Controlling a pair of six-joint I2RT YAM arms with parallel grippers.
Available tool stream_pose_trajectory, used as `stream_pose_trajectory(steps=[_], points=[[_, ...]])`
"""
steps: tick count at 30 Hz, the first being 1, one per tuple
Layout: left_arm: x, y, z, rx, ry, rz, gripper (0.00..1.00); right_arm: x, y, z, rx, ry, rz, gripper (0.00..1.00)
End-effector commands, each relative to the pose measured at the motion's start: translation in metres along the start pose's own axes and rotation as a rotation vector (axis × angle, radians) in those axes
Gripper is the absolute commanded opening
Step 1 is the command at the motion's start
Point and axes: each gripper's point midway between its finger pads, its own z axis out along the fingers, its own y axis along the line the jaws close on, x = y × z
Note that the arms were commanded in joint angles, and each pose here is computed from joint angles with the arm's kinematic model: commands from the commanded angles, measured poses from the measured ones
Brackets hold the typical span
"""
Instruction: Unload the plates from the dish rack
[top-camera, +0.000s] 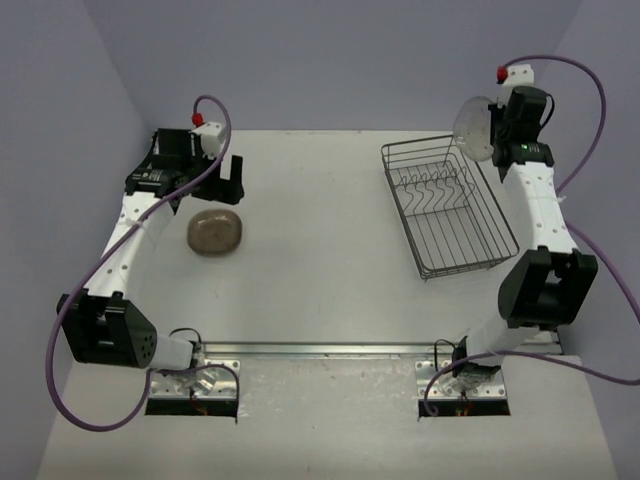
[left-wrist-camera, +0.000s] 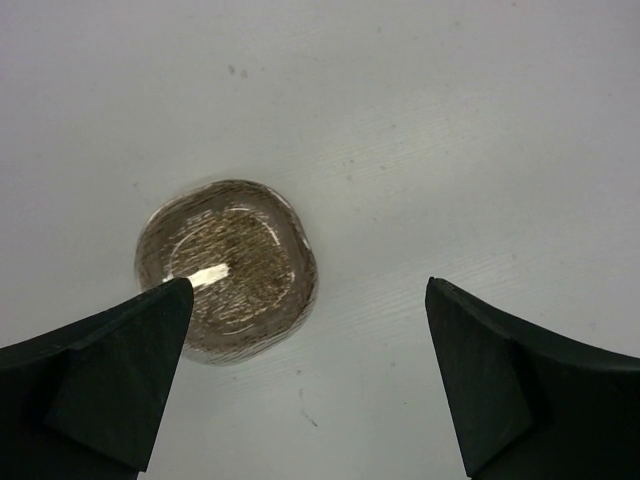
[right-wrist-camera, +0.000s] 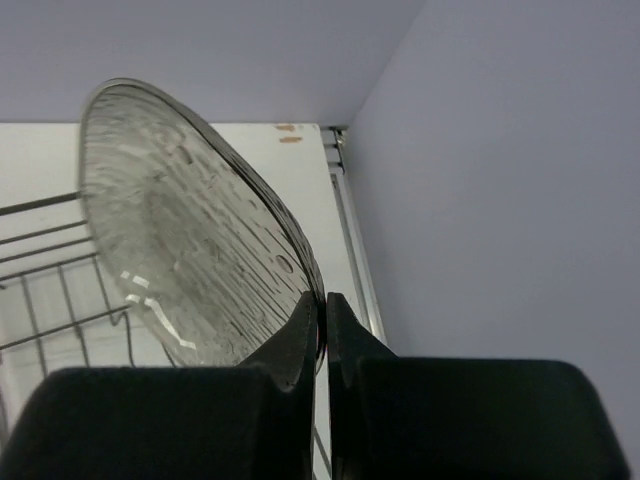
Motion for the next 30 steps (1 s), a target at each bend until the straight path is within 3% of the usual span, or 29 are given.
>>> stream_pose_trajectory(steps=[1,6,13,20,30], points=[[-0.039,-0.056,-0.033,0.286,-0.153,0.004,1.00,-0.051,0.041,-0.054,-0.313,-0.150,0.060,0.00],[-0.044,-0.088,-0.047,0.474,-0.177,-0.021,0.94,-0.035,0.131,-0.123,-0.711,-0.068,0.135,0.00],[-0.016,-0.103,-0.021,0.556,-0.066,-0.109,0.85,0.013,0.251,-0.211,-1.027,0.062,0.158,0.00],[0.011,-0.144,-0.007,0.561,0.014,0.032,0.78,0.040,0.309,-0.233,-1.098,0.142,0.072,0.00],[0.024,-0.157,0.001,0.581,0.057,0.062,0.62,0.043,0.328,-0.237,-1.099,0.154,0.025,0.00]])
